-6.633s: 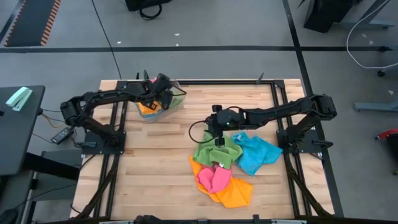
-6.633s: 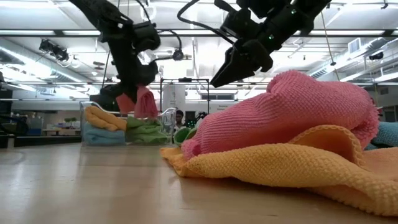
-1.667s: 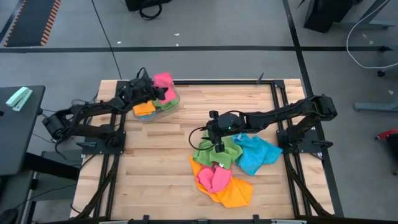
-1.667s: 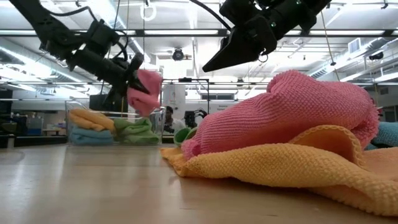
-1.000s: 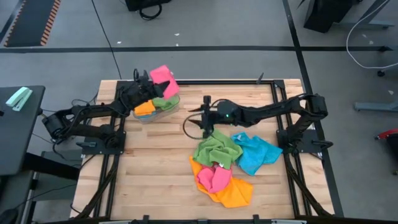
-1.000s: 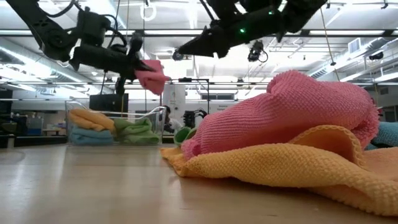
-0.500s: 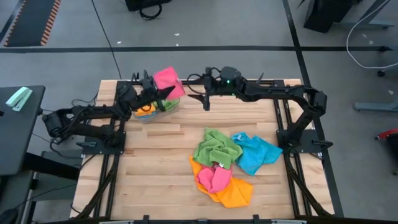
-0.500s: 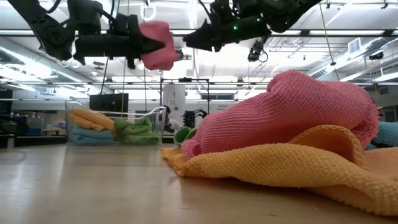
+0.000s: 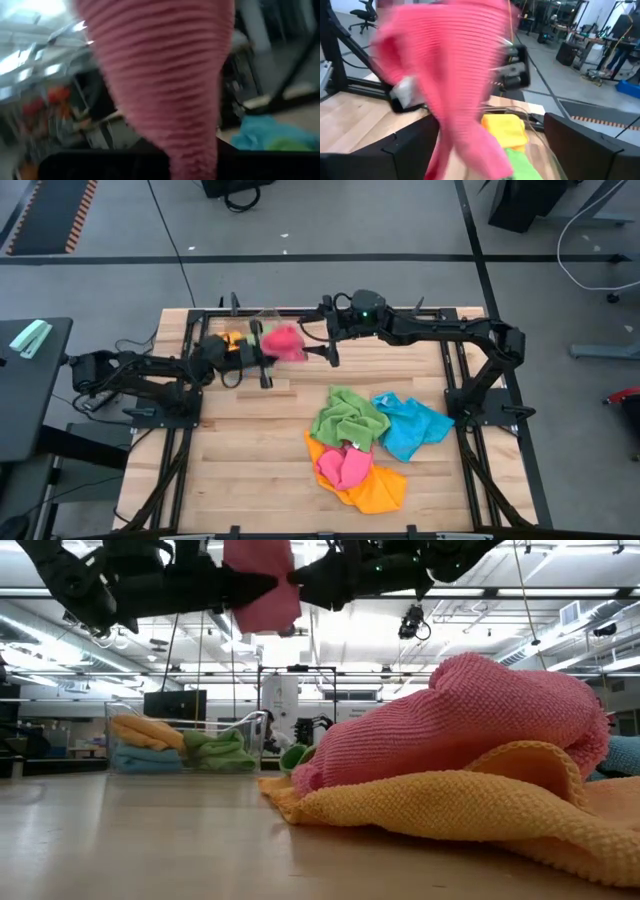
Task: Fold microfiber towels
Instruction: Stack the left pink microfiber towel on top of the green microfiber towel
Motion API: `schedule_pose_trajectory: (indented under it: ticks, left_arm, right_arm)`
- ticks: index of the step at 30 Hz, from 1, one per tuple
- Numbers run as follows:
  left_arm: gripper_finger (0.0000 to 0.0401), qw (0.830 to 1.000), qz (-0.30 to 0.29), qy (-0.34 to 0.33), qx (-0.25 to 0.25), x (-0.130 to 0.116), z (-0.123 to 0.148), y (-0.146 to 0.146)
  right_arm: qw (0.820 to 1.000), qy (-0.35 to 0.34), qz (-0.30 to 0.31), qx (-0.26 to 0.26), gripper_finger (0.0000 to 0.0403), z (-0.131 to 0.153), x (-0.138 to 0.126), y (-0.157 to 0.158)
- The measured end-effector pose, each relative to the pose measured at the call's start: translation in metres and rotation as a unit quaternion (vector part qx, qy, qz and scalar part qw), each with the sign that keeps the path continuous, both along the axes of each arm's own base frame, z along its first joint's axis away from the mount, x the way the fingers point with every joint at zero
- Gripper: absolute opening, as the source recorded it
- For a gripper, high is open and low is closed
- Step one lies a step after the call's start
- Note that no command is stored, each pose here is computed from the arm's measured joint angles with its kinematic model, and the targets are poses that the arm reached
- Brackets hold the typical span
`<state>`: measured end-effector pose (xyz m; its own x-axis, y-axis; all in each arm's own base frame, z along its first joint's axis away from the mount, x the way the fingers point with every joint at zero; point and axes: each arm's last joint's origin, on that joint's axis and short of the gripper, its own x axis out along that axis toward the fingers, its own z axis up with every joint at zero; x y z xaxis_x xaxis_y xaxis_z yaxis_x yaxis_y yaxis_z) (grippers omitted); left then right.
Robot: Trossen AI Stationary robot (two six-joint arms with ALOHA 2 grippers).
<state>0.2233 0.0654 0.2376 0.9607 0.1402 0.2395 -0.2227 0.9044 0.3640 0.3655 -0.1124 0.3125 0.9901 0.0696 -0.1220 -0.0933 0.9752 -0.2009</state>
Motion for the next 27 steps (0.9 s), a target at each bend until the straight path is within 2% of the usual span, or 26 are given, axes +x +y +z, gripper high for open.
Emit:
schedule_pose_trajectory:
  ticks: [4,8,11,15,17,23,27]
  left_arm:
    - [0.0034,0.992,-0.022,0.031,0.117,0.006,-0.004,-0.022]
    - [0.0046,0.972,-0.021,0.040,0.230,0.008,-0.004,-0.034]
    - [0.0038,0.966,0.000,0.050,0.254,0.009,-0.005,-0.033]
    - [0.0015,0.966,0.036,0.056,0.249,0.007,-0.005,-0.025]
    - [0.0013,0.972,0.046,0.046,0.227,0.006,-0.003,-0.019]
    - [0.0030,0.994,0.054,-0.001,0.094,0.008,0.017,0.000]
    - [0.0033,0.999,0.041,-0.007,-0.004,0.012,0.025,0.008]
  right_arm:
    - [0.999,0.025,0.040,0.003,0.0384,-0.005,0.005,0.022]
    - [0.994,0.029,0.107,0.004,0.0390,-0.004,0.005,0.038]
    - [0.990,0.026,0.135,-0.015,0.0390,-0.004,0.006,0.047]
    - [0.988,0.017,0.111,-0.105,0.0389,-0.004,0.010,0.063]
    - [0.983,0.018,0.087,-0.159,0.0385,-0.003,0.010,0.070]
    - [0.950,0.037,0.006,-0.310,0.0381,-0.003,0.012,0.089]
    - [0.929,0.056,-0.012,-0.366,0.0381,-0.004,0.011,0.095]
